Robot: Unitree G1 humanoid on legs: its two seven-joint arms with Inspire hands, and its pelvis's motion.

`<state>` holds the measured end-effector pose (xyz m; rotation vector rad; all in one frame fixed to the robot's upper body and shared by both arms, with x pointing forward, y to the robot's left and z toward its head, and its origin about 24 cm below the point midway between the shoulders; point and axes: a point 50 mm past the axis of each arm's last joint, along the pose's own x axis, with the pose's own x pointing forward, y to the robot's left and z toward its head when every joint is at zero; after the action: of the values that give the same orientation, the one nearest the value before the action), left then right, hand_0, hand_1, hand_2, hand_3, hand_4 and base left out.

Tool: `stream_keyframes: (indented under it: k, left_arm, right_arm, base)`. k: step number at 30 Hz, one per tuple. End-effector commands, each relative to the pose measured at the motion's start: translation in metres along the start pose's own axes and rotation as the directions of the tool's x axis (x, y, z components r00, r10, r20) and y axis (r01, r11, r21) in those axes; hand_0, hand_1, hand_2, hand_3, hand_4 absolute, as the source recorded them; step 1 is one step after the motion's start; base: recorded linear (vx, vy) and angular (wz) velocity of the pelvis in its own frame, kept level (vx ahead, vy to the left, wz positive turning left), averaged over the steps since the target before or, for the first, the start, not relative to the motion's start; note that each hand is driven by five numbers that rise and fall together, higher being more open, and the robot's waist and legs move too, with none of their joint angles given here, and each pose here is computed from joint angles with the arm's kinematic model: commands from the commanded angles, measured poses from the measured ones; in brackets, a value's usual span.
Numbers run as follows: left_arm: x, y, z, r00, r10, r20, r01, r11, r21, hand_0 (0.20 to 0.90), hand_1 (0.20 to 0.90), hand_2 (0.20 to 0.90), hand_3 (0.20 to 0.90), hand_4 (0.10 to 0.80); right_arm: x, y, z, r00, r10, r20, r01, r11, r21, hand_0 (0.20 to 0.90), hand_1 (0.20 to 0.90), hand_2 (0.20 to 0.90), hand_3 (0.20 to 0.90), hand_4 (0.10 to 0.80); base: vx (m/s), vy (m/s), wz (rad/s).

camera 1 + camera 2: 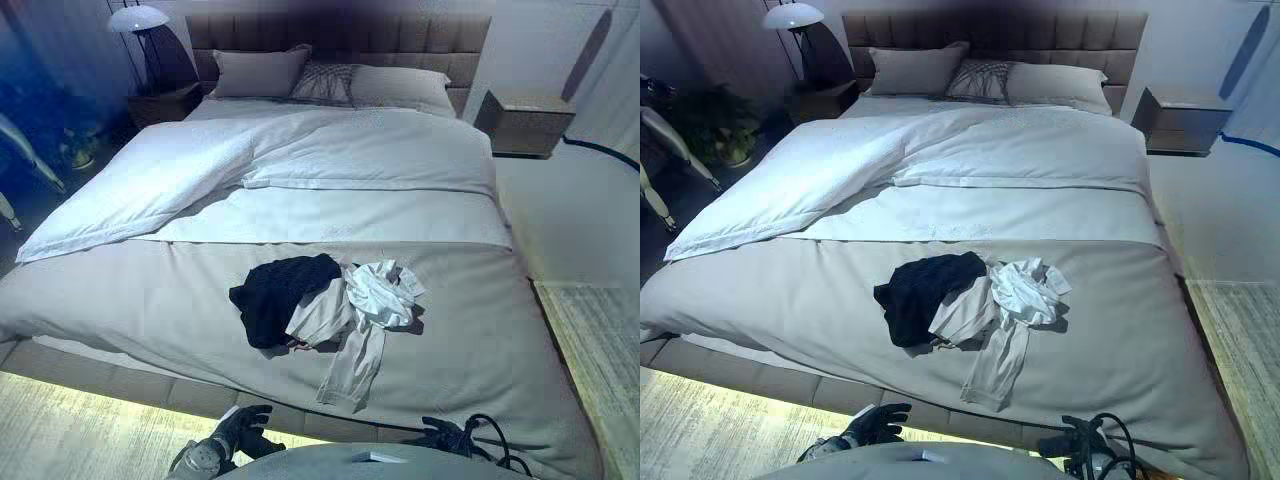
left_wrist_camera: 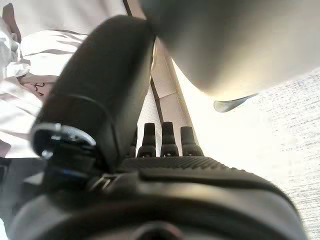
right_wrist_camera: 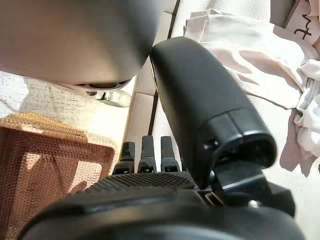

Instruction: Pick up the clothes from the bed and place them into the basket

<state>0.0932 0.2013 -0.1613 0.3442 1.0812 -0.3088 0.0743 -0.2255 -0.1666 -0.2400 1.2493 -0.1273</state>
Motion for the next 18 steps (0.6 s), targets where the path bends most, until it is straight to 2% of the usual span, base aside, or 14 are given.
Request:
stream_keyframes:
  k: [1,4,8,18]
  left_arm:
    - [0.0066,-0.0001,0.0228,0.996,-0.065,0.054,0.064,0.998,0.029,0.9,0.9,0.9,0.9,0.8]
    - [0.0064,-0.0012,0.0218,0.996,-0.071,0.057,0.072,0.997,-0.018,0.9,0.9,0.9,0.9,0.8]
    - [0.0064,-0.0001,0.016,1.0,-0.026,0.015,0.026,1.0,-0.004,0.9,0.9,0.9,0.9,0.8]
    - [0.0068,0.0016,0.017,1.0,0.018,0.019,-0.018,1.0,-0.003,0.9,0.9,0.9,0.9,0.8]
  right_arm:
    - [0.0004,0.011,0.0013,1.0,0.021,-0.012,-0.022,0.995,-0.093,0.9,0.9,0.9,0.9,0.8]
    - [0.0004,0.009,-0.0003,1.0,0.021,-0.02,-0.022,0.995,-0.093,0.9,0.9,0.9,0.9,0.8]
    - [0.0001,0.0111,-0.002,0.999,0.027,-0.027,-0.029,0.996,-0.09,0.9,0.9,0.9,0.9,0.8]
    - [-0.0001,0.0133,-0.0025,0.999,0.035,-0.031,-0.038,0.995,-0.092,0.9,0.9,0.9,0.9,0.8]
  base:
    - [0.0,0.0,0.0]
    - [0.0,0.0,0.0]
    - [0.0,0.0,0.0]
    - [0.0,0.0,0.0]
